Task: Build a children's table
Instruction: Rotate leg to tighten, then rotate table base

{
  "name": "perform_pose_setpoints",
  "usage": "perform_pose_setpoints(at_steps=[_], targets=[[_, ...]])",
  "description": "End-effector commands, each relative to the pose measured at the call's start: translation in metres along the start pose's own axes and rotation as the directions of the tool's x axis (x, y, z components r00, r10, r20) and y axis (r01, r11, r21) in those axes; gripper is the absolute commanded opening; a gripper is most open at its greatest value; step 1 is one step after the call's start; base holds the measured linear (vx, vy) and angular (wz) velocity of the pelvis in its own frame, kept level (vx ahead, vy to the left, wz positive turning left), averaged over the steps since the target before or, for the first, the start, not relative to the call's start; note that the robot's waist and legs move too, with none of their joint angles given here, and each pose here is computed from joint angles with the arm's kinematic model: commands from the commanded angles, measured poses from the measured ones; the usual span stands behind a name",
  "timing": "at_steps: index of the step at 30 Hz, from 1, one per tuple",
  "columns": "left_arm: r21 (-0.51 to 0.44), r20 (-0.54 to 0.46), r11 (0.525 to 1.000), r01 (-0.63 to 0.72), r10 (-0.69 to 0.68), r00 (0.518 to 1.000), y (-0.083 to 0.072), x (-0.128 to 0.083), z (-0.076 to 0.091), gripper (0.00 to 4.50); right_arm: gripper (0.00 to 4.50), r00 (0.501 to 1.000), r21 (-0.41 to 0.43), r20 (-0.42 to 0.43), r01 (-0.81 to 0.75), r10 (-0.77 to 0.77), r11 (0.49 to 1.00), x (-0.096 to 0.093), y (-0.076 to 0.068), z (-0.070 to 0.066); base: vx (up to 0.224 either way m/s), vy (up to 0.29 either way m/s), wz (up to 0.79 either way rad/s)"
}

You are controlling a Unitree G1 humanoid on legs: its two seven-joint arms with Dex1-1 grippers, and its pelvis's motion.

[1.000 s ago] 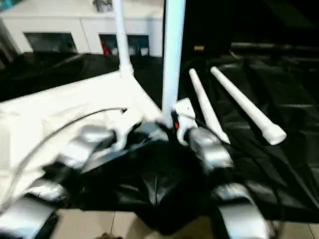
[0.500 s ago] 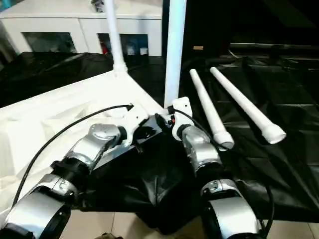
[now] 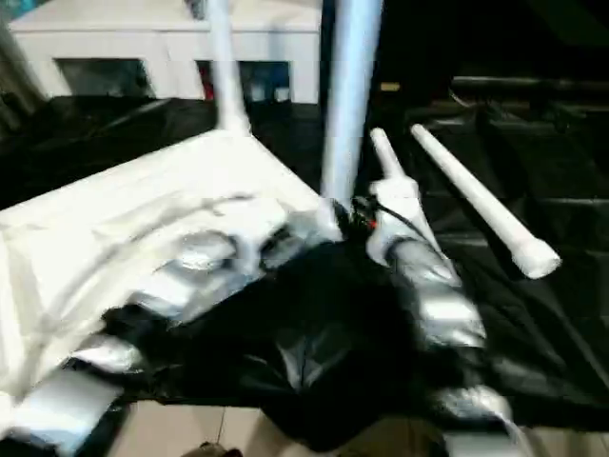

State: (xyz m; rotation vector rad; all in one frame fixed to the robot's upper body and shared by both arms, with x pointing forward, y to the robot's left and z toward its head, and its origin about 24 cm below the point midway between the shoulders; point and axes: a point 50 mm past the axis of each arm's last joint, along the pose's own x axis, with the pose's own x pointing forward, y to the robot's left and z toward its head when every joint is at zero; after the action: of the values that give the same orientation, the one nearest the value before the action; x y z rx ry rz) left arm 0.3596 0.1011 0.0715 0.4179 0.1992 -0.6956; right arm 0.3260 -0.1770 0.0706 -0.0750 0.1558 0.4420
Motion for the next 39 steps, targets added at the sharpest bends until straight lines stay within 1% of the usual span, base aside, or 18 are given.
perform_pose_setpoints(at_steps=[1, 3, 6, 7, 9, 12, 16, 18, 21, 22, 23, 25, 29, 30, 31, 32, 36, 39], targets=[[0.0, 0.015, 0.994, -0.106, 0.106, 0.994, 0.018, -0.013, 0.004, 1.26, 3.91, 0.991, -0.01, -0.028, -0.134, 0.134, 0.991, -0.001, 0.019, 0.0, 0.0, 0.0, 0.0], [-0.002, 0.009, 0.976, -0.219, 0.219, 0.976, 0.035, -0.032, 0.003, 1.26, 3.91, 0.971, -0.014, -0.08, -0.229, 0.227, 0.973, -0.004, 0.032, -0.007, 0.0, 0.0, 0.0], [0.022, -0.024, 0.911, -0.412, 0.413, 0.911, 0.062, -0.062, 0.0, 1.26, 3.91, 0.939, -0.002, -0.143, -0.317, 0.313, 0.949, -0.004, 0.05, -0.017, 0.0, 0.0, 0.0], [0.022, -0.024, 0.911, -0.412, 0.413, 0.911, 0.062, -0.062, 0.0, 1.26, 3.91, 0.939, -0.002, -0.143, -0.317, 0.313, 0.949, -0.004, 0.05, -0.017, 0.0, 0.0, 0.0], [0.059, -0.068, 0.862, -0.504, 0.507, 0.859, 0.076, -0.084, -0.004, 1.26, 3.91, 0.93, 0.01, -0.179, -0.326, 0.322, 0.945, 0.002, 0.058, -0.022, 0.0, 0.0, 0.0], [0.131, -0.161, 0.812, -0.569, 0.583, 0.796, 0.086, -0.11, -0.014, 1.26, 3.91, 0.92, 0.022, -0.233, -0.32, 0.316, 0.947, 0.011, 0.066, -0.026, 0.0, 0.0, 0.0], [0.201, -0.297, 0.775, -0.599, 0.631, 0.717, 0.089, -0.142, -0.031, 1.26, 3.91, 0.906, 0.018, -0.276, -0.328, 0.32, 0.944, 0.022, 0.073, -0.025, 0.0, 0.0, 0.0], [0.24, -0.361, 0.759, -0.605, 0.649, 0.67, 0.089, -0.157, -0.038, 1.0, 3.6, 0.898, 0.026, -0.29, -0.338, 0.331, 0.941, 0.025, 0.076, -0.024, 0.0, 0.0, 0.0], [0.305, -0.419, 0.735, -0.605, 0.674, 0.608, 0.09, -0.173, -0.047, 0.86, 3.51, 0.889, 0.035, -0.303, -0.349, 0.343, 0.936, 0.027, 0.078, -0.025, 0.0, 0.0, 0.0], [0.314, -0.433, 0.732, -0.604, 0.677, 0.596, 0.091, -0.177, -0.049, 0.66, 3.23, 0.889, 0.033, -0.304, -0.35, 0.343, 0.936, 0.027, 0.078, -0.025, 0.0, 0.0, 0.0], [0.324, -0.456, 0.734, -0.596, 0.674, 0.581, 0.09, -0.182, -0.053, 0.66, 3.23, 0.888, 0.033, -0.307, -0.35, 0.342, 0.936, 0.027, 0.078, -0.025, 0.0, 0.0, 0.0], [0.328, -0.475, 0.74, -0.587, 0.666, 0.575, 0.089, -0.185, -0.056, 0.51, 3.1, 0.888, 0.033, -0.308, -0.35, 0.342, 0.936, 0.027, 0.079, -0.025, 0.0, 0.0, 0.0], [0.282, -0.56, 0.805, -0.521, 0.579, 0.593, 0.08, -0.189, -0.07, 0.13, 2.72, 0.887, 0.033, -0.314, -0.346, 0.338, 0.938, 0.029, 0.078, -0.026, 0.0, 0.0, 0.0], [0.282, -0.56, 0.805, -0.521, 0.579, 0.593, 0.08, -0.189, -0.07, 0.05, 2.62, 0.887, 0.033, -0.314, -0.346, 0.338, 0.938, 0.029, 0.078, -0.026, 0.0, 0.0, 0.0], [0.159, -0.593, 0.881, -0.445, 0.446, 0.67, 0.065, -0.179, -0.074, 0.02, 2.52, 0.886, 0.04, -0.318, -0.342, 0.336, 0.939, 0.031, 0.079, -0.028, 0.0, 0.0, 0.0], [0.114, -0.604, 0.915, -0.388, 0.374, 0.704, 0.057, -0.174, -0.076, 0.0, 2.42, 0.885, 0.038, -0.321, -0.343, 0.336, 0.939, 0.032, 0.08, -0.029, 0.0, 0.0, 0.0], [0.059, -0.63, 0.964, -0.259, 0.237, 0.74, 0.043, -0.17, -0.078, 0.0, 2.13, 0.886, 0.035, -0.321, -0.341, 0.333, 0.94, 0.037, 0.083, -0.03, 0.0, 0.0, 0.0], [0.013, -0.621, 0.981, -0.196, 0.162, 0.767, 0.037, -0.167, -0.075, 0.0, 1.92, 0.891, 0.037, -0.316, -0.333, 0.327, 0.942, 0.041, 0.084, -0.029, 0.0, 0.0, 0.0]])
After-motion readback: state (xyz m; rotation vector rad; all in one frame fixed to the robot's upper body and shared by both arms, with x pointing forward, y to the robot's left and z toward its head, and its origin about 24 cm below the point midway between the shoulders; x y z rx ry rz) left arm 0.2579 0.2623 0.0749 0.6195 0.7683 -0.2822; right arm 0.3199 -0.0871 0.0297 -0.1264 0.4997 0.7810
